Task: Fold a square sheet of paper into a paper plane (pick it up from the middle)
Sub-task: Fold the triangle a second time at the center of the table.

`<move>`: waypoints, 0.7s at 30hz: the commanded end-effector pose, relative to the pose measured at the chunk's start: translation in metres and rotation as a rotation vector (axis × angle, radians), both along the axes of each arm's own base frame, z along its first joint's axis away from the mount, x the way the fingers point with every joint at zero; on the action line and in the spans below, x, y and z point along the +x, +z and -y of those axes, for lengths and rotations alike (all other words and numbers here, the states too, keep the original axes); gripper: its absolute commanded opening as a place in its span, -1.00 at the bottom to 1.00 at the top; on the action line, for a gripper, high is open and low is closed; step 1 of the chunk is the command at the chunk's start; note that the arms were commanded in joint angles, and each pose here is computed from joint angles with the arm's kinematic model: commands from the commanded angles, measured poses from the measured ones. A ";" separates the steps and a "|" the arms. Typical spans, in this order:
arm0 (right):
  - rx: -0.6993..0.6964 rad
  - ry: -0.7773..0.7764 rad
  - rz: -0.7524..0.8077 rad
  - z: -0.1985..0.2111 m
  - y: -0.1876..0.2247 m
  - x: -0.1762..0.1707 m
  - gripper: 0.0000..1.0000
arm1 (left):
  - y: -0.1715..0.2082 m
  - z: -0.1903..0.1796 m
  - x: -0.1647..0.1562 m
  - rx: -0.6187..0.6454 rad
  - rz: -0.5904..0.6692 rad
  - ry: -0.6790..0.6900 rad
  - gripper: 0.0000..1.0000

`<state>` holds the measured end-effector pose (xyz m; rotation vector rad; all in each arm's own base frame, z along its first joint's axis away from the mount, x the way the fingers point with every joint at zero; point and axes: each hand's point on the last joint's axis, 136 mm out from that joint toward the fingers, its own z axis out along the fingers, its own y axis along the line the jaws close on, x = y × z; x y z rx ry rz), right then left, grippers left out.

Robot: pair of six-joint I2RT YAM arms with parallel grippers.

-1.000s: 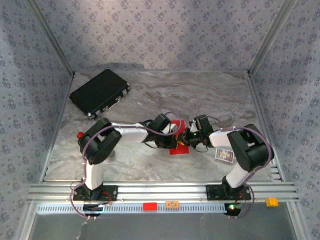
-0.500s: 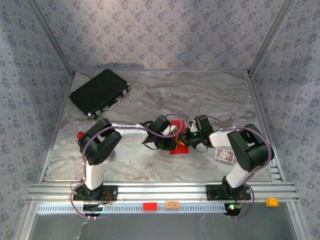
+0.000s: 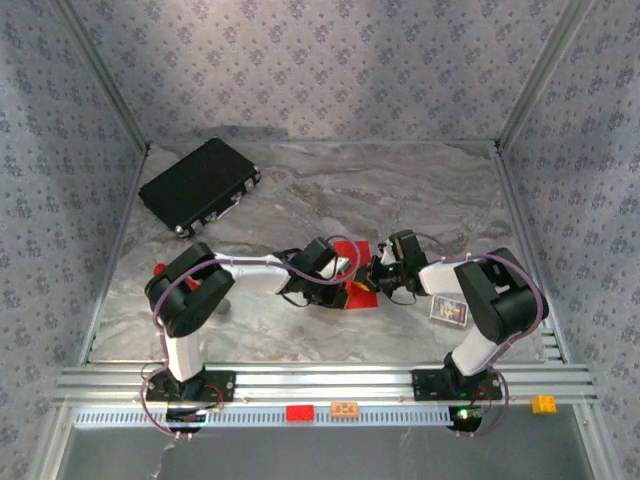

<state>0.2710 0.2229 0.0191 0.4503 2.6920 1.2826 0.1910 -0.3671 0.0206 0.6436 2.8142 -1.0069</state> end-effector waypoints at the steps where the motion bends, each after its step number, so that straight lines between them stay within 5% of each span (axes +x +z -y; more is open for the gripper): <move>1: -0.111 -0.067 -0.116 0.025 -0.034 -0.016 -0.96 | -0.013 -0.021 -0.027 0.089 -0.071 -0.037 -0.89; 13: -0.102 -0.063 -0.109 0.023 -0.031 -0.015 -0.96 | 0.040 0.008 0.006 -0.079 0.026 0.019 -0.88; 21: -0.102 -0.061 -0.110 0.022 -0.031 -0.015 -0.96 | 0.020 0.024 0.016 -0.085 -0.060 0.008 -0.87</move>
